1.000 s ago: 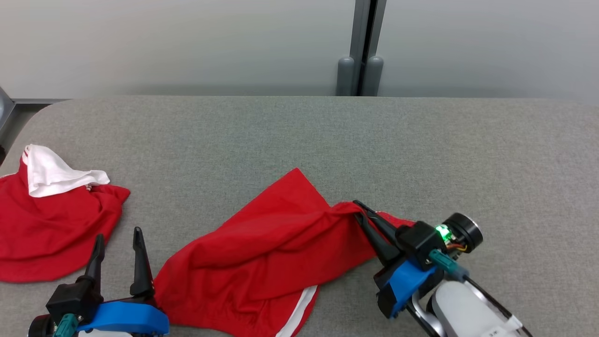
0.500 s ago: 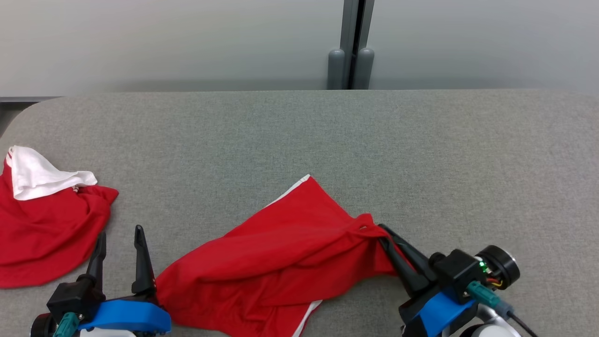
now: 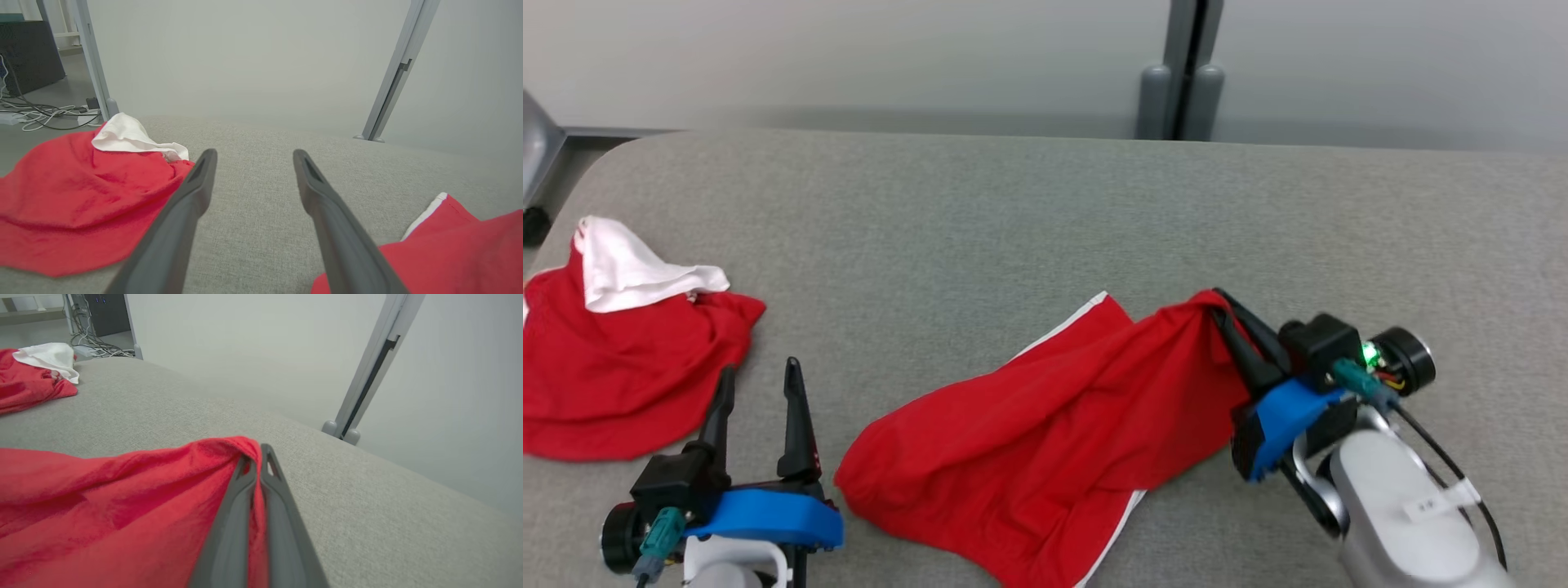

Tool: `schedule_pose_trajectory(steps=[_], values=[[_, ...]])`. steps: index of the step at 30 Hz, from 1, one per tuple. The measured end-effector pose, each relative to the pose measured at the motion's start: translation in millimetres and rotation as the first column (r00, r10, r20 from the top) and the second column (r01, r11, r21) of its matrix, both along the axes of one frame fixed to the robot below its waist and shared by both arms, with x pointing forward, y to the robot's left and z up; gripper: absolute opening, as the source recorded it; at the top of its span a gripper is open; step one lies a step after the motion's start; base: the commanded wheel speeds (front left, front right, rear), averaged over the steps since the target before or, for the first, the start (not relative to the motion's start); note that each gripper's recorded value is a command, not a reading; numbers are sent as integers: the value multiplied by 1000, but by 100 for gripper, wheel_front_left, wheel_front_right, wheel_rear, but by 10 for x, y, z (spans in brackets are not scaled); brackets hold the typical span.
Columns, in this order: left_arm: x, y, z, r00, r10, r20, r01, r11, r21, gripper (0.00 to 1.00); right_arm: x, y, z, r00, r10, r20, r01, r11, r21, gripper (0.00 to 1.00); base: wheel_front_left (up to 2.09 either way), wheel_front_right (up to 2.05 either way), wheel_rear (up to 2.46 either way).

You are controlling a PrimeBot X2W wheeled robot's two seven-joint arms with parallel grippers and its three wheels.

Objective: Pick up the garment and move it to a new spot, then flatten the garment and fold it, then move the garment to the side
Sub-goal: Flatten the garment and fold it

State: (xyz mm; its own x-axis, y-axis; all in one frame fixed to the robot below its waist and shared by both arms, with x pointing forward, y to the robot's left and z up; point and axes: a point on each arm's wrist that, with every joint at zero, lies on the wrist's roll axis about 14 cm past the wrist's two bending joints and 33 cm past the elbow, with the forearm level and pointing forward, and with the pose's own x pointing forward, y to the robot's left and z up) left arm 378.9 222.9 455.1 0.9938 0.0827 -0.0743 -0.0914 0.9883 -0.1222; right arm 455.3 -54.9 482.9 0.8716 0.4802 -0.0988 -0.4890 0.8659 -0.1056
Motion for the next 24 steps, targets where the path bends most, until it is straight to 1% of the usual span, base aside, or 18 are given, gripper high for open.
schedule_pose_trajectory(steps=[7,13,14,18,20,22,24], values=[[-35,47,-28,1000,13,-12,-14,1000,-6,100,439,221,-165,999,22,-42,-23,999,-29,0,0,0,0],[-67,85,-91,999,26,-34,-26,1000,-8,100,597,449,-365,992,55,-116,-62,996,-58,0,0,0,0],[-74,87,-112,999,27,-41,-27,1000,-8,100,629,465,-412,989,53,-135,-62,996,-64,100,0,0,0],[-57,63,-120,999,20,-42,-20,1000,-9,100,635,418,-444,987,31,-157,-39,998,-50,100,0,0,0],[-32,29,-115,999,10,-39,-10,1000,-11,100,673,346,-371,990,12,-138,-17,999,-36,100,0,0,0],[-6,1,-110,999,3,-36,-3,1000,-13,100,741,190,-254,995,-23,-102,21,999,-25,100,0,0,0],[19,-33,-100,999,-8,-32,7,1000,-13,100,783,-58,-182,995,-72,-73,71,997,-27,100,0,0,0]])
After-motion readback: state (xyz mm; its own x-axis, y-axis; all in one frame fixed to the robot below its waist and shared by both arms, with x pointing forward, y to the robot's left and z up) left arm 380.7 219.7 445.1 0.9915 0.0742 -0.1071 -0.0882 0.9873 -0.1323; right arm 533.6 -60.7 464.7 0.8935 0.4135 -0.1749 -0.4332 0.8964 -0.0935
